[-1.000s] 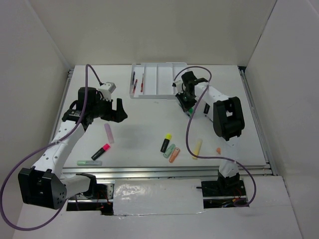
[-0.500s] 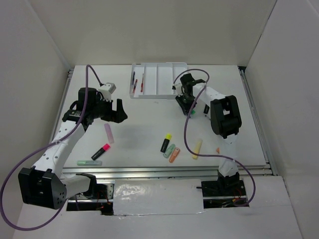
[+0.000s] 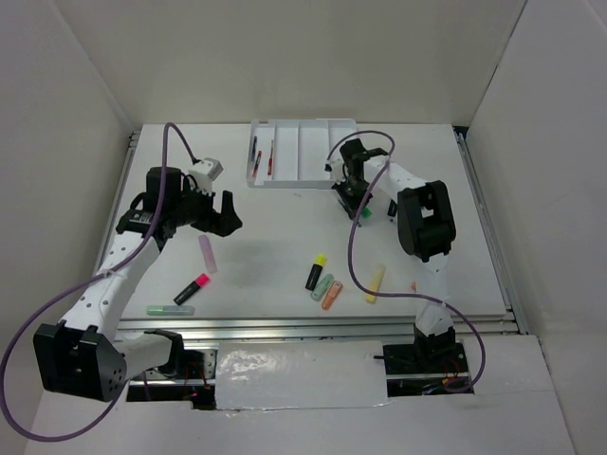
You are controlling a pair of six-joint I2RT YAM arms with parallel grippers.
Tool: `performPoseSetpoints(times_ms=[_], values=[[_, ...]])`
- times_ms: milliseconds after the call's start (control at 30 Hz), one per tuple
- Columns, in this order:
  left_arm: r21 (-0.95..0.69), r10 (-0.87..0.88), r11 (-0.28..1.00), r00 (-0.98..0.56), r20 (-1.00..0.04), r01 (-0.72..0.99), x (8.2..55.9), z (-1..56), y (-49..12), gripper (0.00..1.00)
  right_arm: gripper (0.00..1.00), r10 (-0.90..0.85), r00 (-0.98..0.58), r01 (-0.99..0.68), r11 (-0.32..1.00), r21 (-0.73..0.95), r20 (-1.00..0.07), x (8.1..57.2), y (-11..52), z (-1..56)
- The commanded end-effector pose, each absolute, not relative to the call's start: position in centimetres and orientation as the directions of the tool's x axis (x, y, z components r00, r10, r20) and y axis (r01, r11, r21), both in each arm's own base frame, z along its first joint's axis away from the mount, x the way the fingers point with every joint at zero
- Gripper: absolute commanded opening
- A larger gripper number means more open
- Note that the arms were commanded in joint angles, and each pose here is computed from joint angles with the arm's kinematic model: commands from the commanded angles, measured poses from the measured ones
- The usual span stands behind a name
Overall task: Sort the stationery into containers
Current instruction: Pick up the pen from the center of the board.
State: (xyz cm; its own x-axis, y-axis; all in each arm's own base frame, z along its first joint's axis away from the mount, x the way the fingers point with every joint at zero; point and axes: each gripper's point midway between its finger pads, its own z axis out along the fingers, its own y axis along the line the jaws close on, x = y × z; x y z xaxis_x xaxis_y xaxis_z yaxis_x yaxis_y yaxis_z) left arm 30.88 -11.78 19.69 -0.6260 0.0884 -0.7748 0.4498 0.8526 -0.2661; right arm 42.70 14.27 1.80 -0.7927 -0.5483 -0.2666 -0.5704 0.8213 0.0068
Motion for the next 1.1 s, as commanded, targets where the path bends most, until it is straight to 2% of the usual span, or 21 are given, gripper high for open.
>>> performPoseSetpoints(times_ms=[0,100,167,233,300,400,433,567,700,867,933,1067], values=[[-0.119,0.219,0.763,-0.428,-0.877,0.635,30.4,23.1,-12.6,0.99,0.00,-0.564,-0.768,-0.611,0.787,0.083,-0.304,40.5,16.2,5.3],[0.011,0.312,0.683,-0.279,-0.908,0.730,29.4,24.7,-13.4,0.99,0.00,-0.540,-0.753,-0.628,0.760,0.168,-0.376,38.9,17.9,9.2],[0.110,0.366,0.648,-0.181,-0.913,0.754,29.1,25.4,-13.7,0.98,0.00,-0.500,-0.750,-0.639,0.715,0.282,-0.434,37.0,19.7,12.6],[0.276,0.453,0.551,-0.004,-0.891,0.788,28.0,25.9,-14.5,0.97,0.00,-0.479,-0.752,-0.652,0.642,0.403,-0.453,34.5,21.8,14.7],[0.436,0.535,0.423,0.169,-0.828,0.794,27.1,25.8,-15.5,0.94,0.00,-0.488,-0.745,-0.667,0.579,0.469,-0.455,32.0,22.9,16.1],[0.566,0.597,0.228,0.345,-0.724,0.792,25.6,25.6,-17.0,0.89,0.00,-0.526,-0.723,-0.683,0.451,0.575,-0.447,27.9,25.0,17.6],[0.577,0.596,0.181,0.378,-0.709,0.797,25.0,25.4,-17.5,0.87,0.00,-0.543,-0.707,-0.688,0.378,0.620,-0.454,26.2,26.2,18.2],[0.702,0.525,-0.030,0.609,-0.595,0.712,22.6,26.6,-20.7,0.71,0.00,-0.629,-0.640,-0.699,0.237,0.674,-0.442,21.5,28.1,18.6],[0.720,0.452,-0.203,0.716,-0.533,0.664,19.5,25.8,-23.4,0.61,0.00,-0.697,-0.583,-0.691,0.155,0.706,-0.418,18.0,29.2,18.3],[0.647,0.385,-0.326,0.722,-0.575,0.689,16.0,24.4,-25.6,0.45,0.00,-0.732,-0.539,-0.694,0.105,0.713,-0.417,15.8,29.5,18.2],[0.628,0.378,-0.349,0.717,-0.585,0.696,15.3,24.0,-26.0,0.42,0.00,-0.736,-0.534,-0.690,0.095,0.718,-0.416,15.7,29.4,18.3],[0.616,0.380,-0.367,0.717,-0.585,0.697,14.7,23.1,-26.2,0.46,0.00,-0.741,-0.523,-0.692,0.081,0.718,-0.420,15.3,29.4,18.6]])
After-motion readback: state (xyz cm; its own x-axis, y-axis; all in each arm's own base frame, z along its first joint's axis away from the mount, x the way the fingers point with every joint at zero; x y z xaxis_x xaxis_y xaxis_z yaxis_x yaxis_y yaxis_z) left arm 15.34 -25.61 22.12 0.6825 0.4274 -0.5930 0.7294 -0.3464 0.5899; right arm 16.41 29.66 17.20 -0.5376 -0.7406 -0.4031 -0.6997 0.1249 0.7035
